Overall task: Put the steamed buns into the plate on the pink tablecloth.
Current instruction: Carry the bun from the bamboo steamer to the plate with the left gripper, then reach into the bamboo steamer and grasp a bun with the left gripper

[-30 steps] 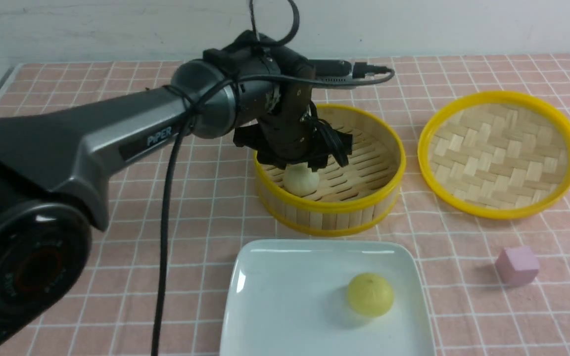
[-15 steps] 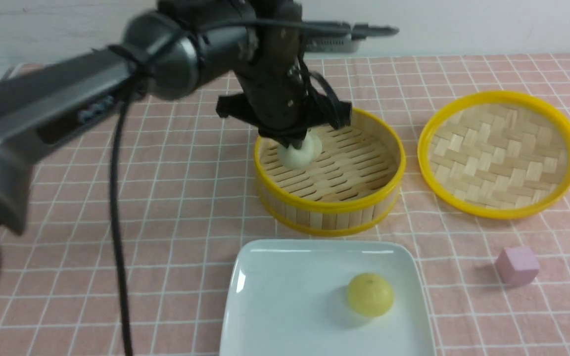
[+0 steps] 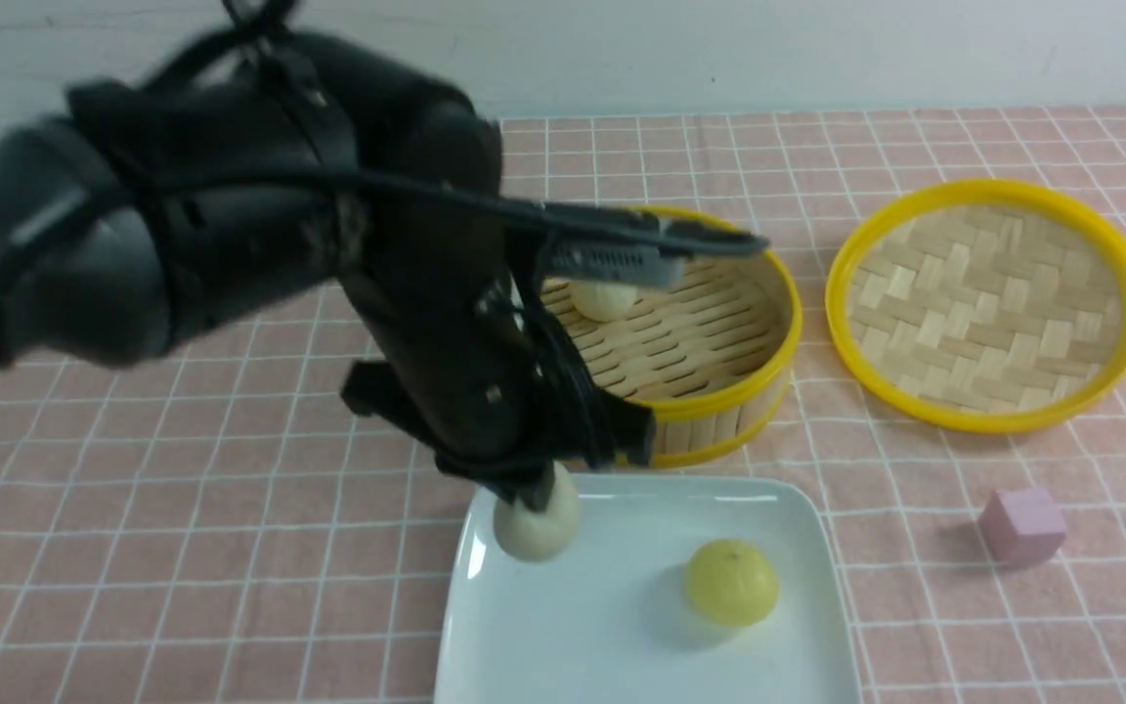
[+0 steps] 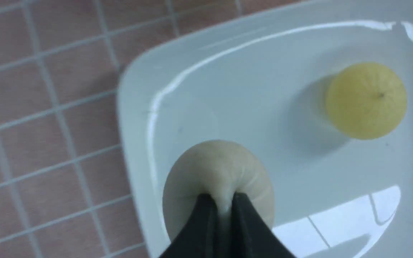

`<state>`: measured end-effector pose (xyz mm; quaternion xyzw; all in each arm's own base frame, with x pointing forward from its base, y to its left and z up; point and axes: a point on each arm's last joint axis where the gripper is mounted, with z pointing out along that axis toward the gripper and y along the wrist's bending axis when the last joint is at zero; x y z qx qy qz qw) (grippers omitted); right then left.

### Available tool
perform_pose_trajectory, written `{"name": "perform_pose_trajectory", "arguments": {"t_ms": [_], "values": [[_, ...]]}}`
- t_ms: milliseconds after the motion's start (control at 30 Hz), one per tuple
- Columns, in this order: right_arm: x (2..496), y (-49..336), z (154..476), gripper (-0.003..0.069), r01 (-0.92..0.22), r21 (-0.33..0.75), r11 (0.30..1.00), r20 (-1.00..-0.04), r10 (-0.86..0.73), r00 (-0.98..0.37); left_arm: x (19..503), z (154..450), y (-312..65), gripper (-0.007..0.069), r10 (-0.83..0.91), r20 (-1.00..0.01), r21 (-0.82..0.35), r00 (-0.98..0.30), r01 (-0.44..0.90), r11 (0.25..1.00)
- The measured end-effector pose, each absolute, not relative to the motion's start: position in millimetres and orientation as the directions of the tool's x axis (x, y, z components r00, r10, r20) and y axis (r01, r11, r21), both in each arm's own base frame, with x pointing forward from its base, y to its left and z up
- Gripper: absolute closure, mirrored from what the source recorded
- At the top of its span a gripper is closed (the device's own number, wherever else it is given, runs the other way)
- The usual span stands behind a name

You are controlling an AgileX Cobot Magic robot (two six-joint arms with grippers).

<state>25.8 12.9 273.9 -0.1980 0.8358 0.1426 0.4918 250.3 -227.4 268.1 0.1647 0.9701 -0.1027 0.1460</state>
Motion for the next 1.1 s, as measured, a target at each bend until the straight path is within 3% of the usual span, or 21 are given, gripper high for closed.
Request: {"name": "perform_pose_trajectory", "arguments": {"t_ms": [133, 333, 400, 433, 533, 600, 667, 800, 867, 967, 1100], "values": [[26.0, 13.0, 274.4, 0.0609, -0.472, 0.044, 0.881, -0.881, -0.188, -0.434, 253.7, 237.1, -239.5, 0.0541, 0.259, -0.327, -0.173, -0.909, 0.327, 0.929], [26.0, 13.1, 274.6, 0.0601, -0.472, 0.044, 0.881, -0.882, -0.187, -0.432, 261.7, 211.5, -247.7, 0.0354, 0.216, -0.292, -0.178, -0.932, 0.275, 0.945], [26.0, 13.1, 274.6, 0.0598, -0.472, 0.044, 0.881, -0.882, -0.187, -0.432, 263.6, 213.4, -249.6, 0.0281, 0.213, -0.289, -0.18, -0.934, 0.271, 0.946], [26.0, 13.1, 274.6, 0.0597, -0.472, 0.044, 0.881, -0.882, -0.187, -0.432, 264.0, 213.8, -250.0, 0.0281, 0.212, -0.289, -0.181, -0.933, 0.271, 0.945], [26.0, 13.1, 274.6, 0.059, -0.472, 0.044, 0.881, -0.882, -0.187, -0.432, 278.1, 245.7, -260.3, 0.0221, 0.209, -0.383, -0.196, -0.9, 0.3, 0.934], [26.0, 13.1, 274.6, 0.0588, -0.472, 0.044, 0.881, -0.882, -0.187, -0.432, 281.7, 253.4, -262.2, 0.0225, 0.204, -0.411, -0.196, -0.889, 0.305, 0.932], [26.0, 13.1, 274.6, 0.0585, -0.472, 0.044, 0.881, -0.882, -0.187, -0.432, 292.3, 278.3, -265.6, 0.0286, 0.161, -0.485, -0.203, -0.86, 0.289, 0.936], [26.1, 13.0, 274.6, 0.0581, -0.471, 0.043, 0.881, -0.882, -0.188, -0.432, 319.6, 308.6, -259.9, 0.0538, 0.041, -0.562, -0.237, -0.826, 0.209, 0.949], [26.2, 12.9, 274.6, 0.0578, -0.471, 0.041, 0.881, -0.882, -0.189, -0.431, 336.7, 318.4, -255.1, 0.0596, 0.004, -0.588, -0.252, -0.809, 0.187, 0.949], [26.2, 12.9, 274.6, 0.0573, -0.471, 0.041, 0.881, -0.882, -0.189, -0.431, 362.7, 321.8, -250.4, 0.0617, -0.018, -0.603, -0.265, -0.798, 0.179, 0.947], [26.2, 12.8, 274.6, 0.0571, -0.47, 0.04, 0.882, -0.882, -0.19, -0.43, 388.3, 311.7, -252.8, 0.0582, -0.023, -0.601, -0.27, -0.799, 0.175, 0.947]]}}
